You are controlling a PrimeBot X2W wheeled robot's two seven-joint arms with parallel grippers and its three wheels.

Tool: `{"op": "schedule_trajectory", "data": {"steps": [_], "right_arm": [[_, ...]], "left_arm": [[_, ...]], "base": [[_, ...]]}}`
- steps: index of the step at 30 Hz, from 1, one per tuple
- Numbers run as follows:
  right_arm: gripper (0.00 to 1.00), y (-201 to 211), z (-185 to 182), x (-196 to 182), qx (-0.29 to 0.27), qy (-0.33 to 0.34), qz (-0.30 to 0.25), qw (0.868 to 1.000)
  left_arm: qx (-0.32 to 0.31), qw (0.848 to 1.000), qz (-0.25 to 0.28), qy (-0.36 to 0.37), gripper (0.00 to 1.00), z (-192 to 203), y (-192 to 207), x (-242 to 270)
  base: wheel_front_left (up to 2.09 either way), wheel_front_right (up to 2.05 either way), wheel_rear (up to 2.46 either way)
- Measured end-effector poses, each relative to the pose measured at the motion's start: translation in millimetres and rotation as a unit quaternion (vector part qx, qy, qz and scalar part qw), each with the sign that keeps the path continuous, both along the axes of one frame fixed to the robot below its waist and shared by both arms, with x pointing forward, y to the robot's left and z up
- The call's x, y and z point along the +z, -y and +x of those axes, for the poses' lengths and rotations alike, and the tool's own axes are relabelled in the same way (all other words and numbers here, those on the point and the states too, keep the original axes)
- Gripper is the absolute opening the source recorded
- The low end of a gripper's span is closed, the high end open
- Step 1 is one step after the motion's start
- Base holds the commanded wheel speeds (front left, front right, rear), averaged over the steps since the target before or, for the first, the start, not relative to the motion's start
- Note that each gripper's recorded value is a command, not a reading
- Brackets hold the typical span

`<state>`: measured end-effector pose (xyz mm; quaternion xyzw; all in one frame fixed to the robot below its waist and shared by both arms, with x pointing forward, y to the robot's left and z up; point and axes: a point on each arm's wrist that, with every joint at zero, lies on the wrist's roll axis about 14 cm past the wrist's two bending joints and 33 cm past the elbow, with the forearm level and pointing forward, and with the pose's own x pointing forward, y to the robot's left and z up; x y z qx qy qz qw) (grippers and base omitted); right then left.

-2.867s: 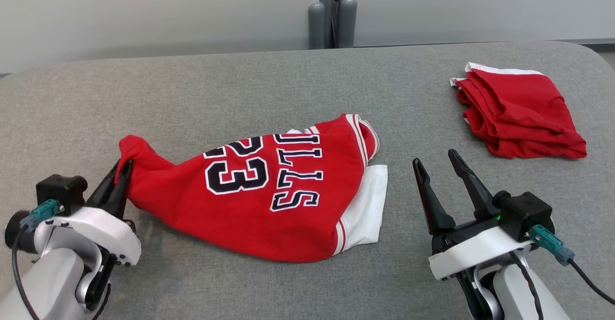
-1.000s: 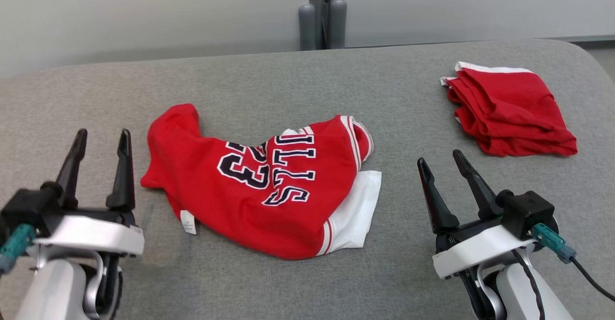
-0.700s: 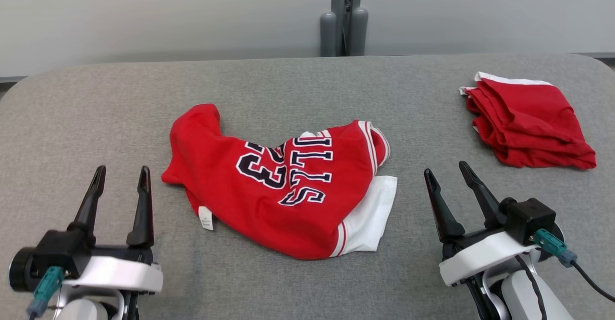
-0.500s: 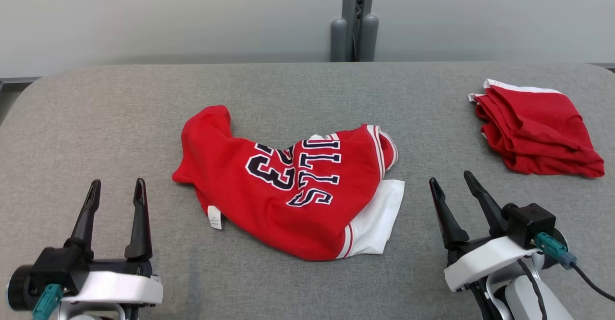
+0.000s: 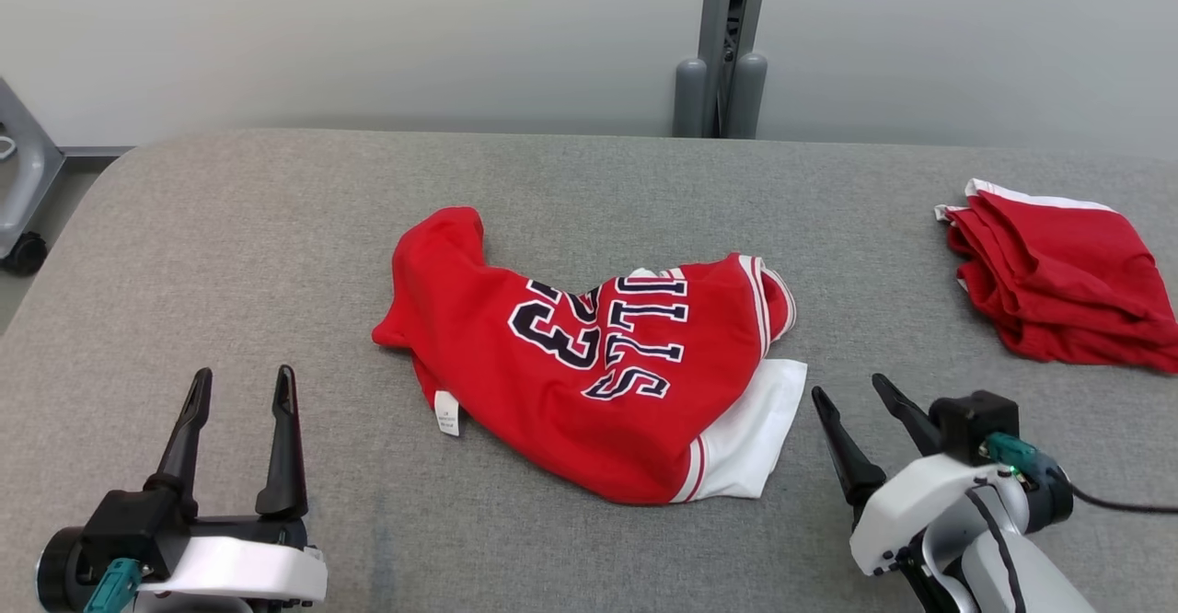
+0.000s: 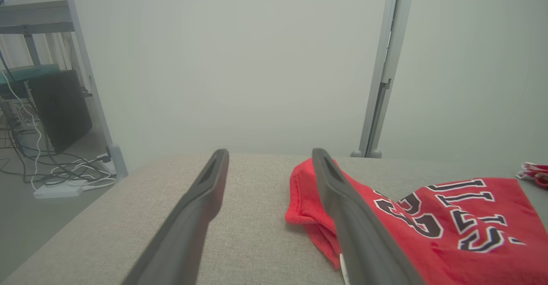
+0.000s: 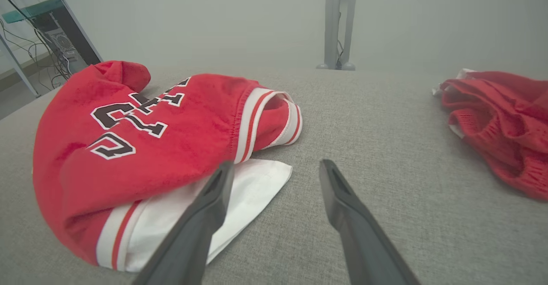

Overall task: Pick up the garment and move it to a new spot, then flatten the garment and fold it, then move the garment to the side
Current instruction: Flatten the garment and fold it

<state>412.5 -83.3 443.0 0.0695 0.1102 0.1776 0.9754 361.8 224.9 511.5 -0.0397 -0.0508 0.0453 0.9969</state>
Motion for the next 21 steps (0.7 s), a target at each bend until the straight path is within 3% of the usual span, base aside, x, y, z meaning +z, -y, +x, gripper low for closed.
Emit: {"op": "schedule_trajectory", "data": {"steps": [21], "right_arm": [[1.0, -25.0, 35.4, -47.7, 0.056, -0.123, -0.078, 0.988]], "left_arm": [[0.012, 1.0, -0.006, -0.01, 1.0, -5.7, -6.1, -6.5]], "base": [[0.0, 0.0, 0.0]]}}
